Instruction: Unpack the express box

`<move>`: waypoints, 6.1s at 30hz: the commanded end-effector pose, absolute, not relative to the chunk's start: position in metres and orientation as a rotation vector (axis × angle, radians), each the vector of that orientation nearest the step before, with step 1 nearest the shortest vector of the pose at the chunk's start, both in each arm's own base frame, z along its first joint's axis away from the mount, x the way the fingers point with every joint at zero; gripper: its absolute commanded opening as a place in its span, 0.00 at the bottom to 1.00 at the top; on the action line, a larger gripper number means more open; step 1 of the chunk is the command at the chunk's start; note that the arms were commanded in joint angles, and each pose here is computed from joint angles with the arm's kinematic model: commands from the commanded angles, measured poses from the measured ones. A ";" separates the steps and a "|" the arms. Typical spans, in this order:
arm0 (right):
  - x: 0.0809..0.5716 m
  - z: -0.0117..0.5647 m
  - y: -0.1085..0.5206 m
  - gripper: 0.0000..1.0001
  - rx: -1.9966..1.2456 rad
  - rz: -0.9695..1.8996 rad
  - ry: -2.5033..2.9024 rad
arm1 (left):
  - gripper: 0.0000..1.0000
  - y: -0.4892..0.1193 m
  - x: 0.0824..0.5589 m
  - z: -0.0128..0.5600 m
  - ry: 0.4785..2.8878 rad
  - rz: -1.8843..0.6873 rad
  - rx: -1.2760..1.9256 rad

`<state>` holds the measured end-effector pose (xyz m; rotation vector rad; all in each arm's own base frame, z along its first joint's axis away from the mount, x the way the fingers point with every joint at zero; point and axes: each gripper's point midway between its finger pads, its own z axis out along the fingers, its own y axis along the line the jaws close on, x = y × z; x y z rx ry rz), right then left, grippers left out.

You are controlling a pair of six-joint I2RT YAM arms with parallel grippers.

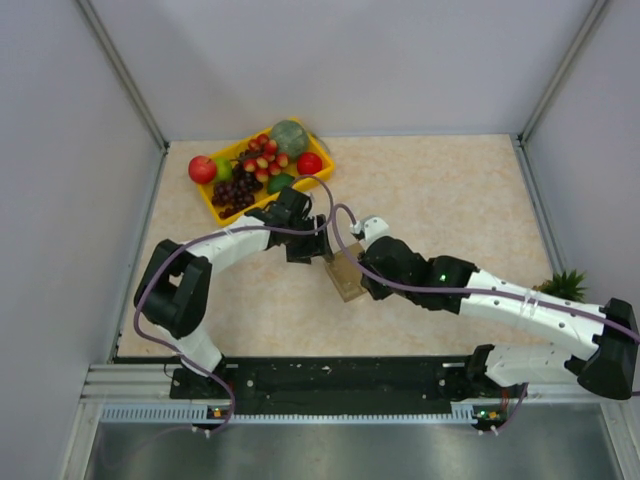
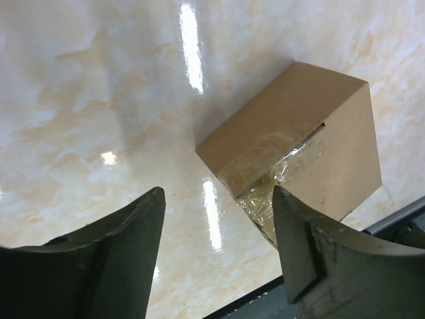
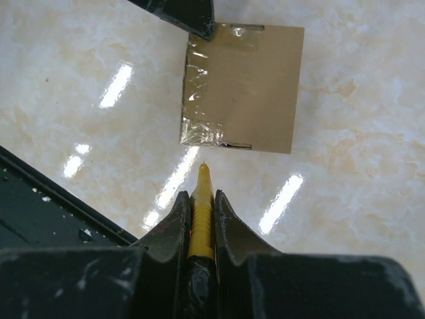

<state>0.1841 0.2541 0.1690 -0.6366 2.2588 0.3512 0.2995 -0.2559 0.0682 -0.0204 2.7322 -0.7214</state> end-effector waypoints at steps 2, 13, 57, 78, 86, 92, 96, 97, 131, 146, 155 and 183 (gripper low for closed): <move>0.183 0.183 0.288 0.00 -0.720 0.510 2.132 | 0.75 -0.252 0.327 0.120 2.498 -0.707 0.092; 0.188 0.150 0.336 0.00 -0.870 0.517 2.077 | 0.70 -0.327 0.378 0.145 2.315 -1.039 0.359; 0.238 0.114 0.175 0.00 -0.035 0.141 2.236 | 0.73 -0.335 0.313 0.144 2.229 -1.214 0.496; 0.285 0.121 0.167 0.00 0.111 0.174 2.215 | 0.53 -0.357 0.314 0.089 2.401 -1.334 0.583; 0.305 0.130 0.196 0.00 0.053 0.266 2.219 | 0.48 -0.317 0.266 0.071 2.522 -1.248 0.501; 0.292 0.142 0.197 0.00 0.042 0.308 2.256 | 0.57 -0.306 0.260 0.083 2.512 -1.235 0.409; 0.283 0.144 0.200 0.00 0.023 0.347 2.294 | 0.59 -0.309 0.265 0.089 2.526 -1.289 0.284; 0.280 0.142 0.198 0.00 0.030 0.342 2.305 | 0.59 -0.309 0.268 0.090 2.520 -1.297 0.262; 0.270 0.208 0.203 0.00 0.109 0.521 2.199 | 0.21 -0.245 0.258 0.026 2.683 -1.326 -0.152; 0.259 0.189 0.219 0.00 -0.096 0.445 2.235 | 0.29 -0.195 0.294 0.066 2.574 -0.864 -0.203; 0.191 0.145 0.268 0.00 -0.466 0.477 2.247 | 0.67 -0.196 0.346 0.168 2.225 -0.822 -0.082; 0.258 0.165 0.276 0.00 -0.241 0.467 2.138 | 0.52 -0.268 0.317 0.130 2.284 -1.306 0.199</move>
